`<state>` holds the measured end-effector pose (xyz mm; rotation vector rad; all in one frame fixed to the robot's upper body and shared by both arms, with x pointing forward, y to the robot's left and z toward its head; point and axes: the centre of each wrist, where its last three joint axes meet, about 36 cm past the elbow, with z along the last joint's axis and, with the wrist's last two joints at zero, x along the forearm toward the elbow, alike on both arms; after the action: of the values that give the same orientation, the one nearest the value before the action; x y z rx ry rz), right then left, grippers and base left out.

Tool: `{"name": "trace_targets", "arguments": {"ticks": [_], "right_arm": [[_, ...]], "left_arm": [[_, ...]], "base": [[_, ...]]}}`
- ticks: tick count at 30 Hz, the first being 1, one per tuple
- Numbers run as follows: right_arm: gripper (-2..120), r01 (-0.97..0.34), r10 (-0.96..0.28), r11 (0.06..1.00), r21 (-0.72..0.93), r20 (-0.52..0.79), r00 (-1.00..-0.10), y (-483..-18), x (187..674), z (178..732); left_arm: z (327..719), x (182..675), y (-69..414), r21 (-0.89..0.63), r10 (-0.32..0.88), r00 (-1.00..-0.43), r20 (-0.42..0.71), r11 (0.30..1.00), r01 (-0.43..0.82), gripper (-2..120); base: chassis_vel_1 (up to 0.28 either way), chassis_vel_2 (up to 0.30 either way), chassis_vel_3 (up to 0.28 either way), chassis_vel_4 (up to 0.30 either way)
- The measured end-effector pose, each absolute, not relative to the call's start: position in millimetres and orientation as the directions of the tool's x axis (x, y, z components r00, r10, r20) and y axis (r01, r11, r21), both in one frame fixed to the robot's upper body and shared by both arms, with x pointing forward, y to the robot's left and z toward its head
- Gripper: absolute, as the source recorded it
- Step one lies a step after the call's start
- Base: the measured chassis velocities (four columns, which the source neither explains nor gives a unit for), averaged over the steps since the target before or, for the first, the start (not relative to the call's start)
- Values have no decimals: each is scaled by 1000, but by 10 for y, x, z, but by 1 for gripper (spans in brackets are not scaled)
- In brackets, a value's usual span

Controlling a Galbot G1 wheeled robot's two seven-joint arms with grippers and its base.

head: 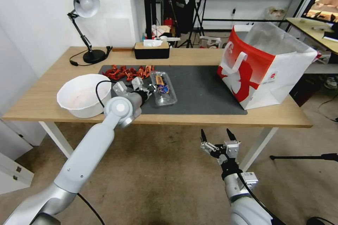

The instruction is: Close the takeout container lid, then place the container into the takeout bag.

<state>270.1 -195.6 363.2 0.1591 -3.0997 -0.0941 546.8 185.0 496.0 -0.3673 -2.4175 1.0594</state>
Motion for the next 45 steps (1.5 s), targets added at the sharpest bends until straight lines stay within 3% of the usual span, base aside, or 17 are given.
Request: {"name": "trace_targets", "arguments": {"ticks": [9,17,20,31,45], "right_arm": [[114,-105,-105,994,35,12,-994,-1942,2674,3575],[108,-106,-107,994,30,9,-994,-1917,2666,3538],[102,-110,-110,994,27,6,-994,-1895,2669,3523],[100,-114,-114,993,21,1,-993,-1857,2671,3502],[100,-103,-103,995,20,-2,-995,-1851,2656,3482]], "left_arm": [[5077,5543,1681,-727,452,-875,172,658,197,0],[5310,5713,1446,-667,487,-873,23,658,350,0],[5568,5868,1273,-615,511,-857,-69,654,440,0],[6099,6233,622,-365,567,-778,-269,688,628,0],[6456,6352,-319,-146,618,-692,-373,698,701,0]], "base": [[0,0,0,0],[0,0,0,0],[0,0,0,0],[0,0,0,0],[0,0,0,0]]}}
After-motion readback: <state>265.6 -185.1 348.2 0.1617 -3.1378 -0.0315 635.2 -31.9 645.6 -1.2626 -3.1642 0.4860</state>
